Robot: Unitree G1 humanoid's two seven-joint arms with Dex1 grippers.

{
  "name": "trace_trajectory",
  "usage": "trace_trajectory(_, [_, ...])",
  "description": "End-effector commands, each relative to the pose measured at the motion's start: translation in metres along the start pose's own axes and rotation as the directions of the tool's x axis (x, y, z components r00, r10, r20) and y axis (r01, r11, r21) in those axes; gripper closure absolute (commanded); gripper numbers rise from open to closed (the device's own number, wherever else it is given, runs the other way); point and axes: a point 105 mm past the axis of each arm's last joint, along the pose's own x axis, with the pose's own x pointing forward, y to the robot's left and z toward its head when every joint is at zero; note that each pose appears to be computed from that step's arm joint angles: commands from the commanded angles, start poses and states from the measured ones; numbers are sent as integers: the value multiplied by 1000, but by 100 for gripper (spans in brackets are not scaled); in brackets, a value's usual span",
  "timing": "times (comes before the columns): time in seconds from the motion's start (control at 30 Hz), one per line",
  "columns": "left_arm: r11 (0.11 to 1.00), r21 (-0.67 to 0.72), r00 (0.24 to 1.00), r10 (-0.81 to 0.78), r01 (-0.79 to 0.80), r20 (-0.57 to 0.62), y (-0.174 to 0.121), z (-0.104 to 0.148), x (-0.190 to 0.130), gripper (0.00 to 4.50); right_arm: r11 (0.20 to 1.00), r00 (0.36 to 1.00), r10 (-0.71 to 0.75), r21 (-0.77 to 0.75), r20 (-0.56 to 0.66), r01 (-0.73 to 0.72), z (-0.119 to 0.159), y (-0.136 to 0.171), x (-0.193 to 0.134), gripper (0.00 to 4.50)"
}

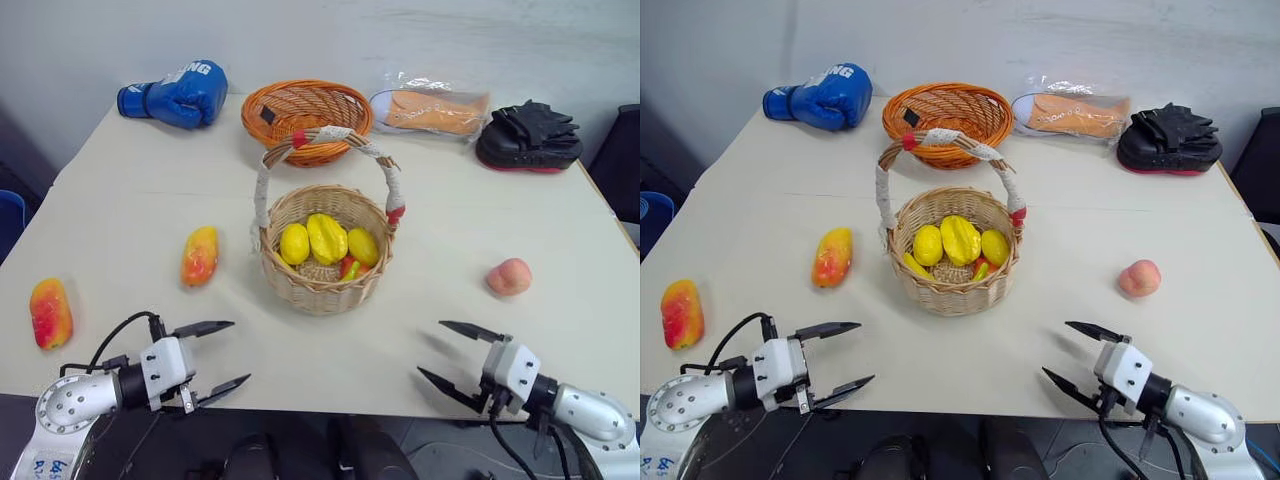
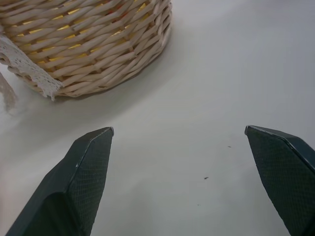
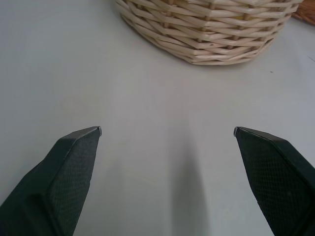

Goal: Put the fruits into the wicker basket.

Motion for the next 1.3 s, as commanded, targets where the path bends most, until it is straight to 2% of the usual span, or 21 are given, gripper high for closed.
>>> trace_trajectory(0.03, [1000,-19,1000,-9,9,-4,4,1,-3,0,1000,999,26,-11,44,-26,14,0,-3,3])
trace_trajectory(0.27, [990,-136,998,-36,43,49,1,13,-6,0,994,993,93,-54,71,-90,17,3,2,3])
trace_trajectory(0.37, [978,-207,998,10,2,55,5,15,-13,0,995,989,88,-65,119,-81,23,4,8,3])
trace_trajectory(0.5, [913,-277,947,321,-299,34,31,10,-45,0,998,945,55,-59,322,-37,52,3,18,3])
trace_trajectory(0.6, [811,-320,858,513,-489,-12,39,1,-74,0,997,907,77,-19,414,-75,70,7,21,3])
trace_trajectory(0.67, [702,-337,761,644,-627,-73,38,-11,-103,0,996,874,87,-24,477,-86,85,9,23,3])
trace_trajectory(0.83, [354,-329,437,872,-875,-223,22,-36,-159,0,988,829,148,-43,539,-148,103,24,33,3])
trace_trajectory(0.9, [186,-337,288,914,-923,-285,10,-46,-180,0,986,815,167,-71,555,-153,106,28,38,3])
trace_trajectory(1.0, [-25,-363,137,901,-932,-412,-17,-66,-200,0,985,803,171,-108,570,-133,110,28,42,3])
trace_trajectory(1.1, [-155,-378,62,862,-913,-504,-34,-80,-212,0,986,804,162,-134,572,-102,109,26,44,3])
trace_trajectory(1.17, [-184,-397,44,865,-899,-499,-26,-77,-217,0,984,804,168,-138,570,-108,107,26,44,3])
trace_trajectory(1.23, [-143,-439,70,898,-887,-434,-5,-65,-216,0,982,803,183,-140,567,-124,105,27,44,3])
trace_trajectory(1.3, [-70,-475,128,920,-877,-371,18,-51,-215,0,983,804,179,-131,567,-127,104,27,44,3])
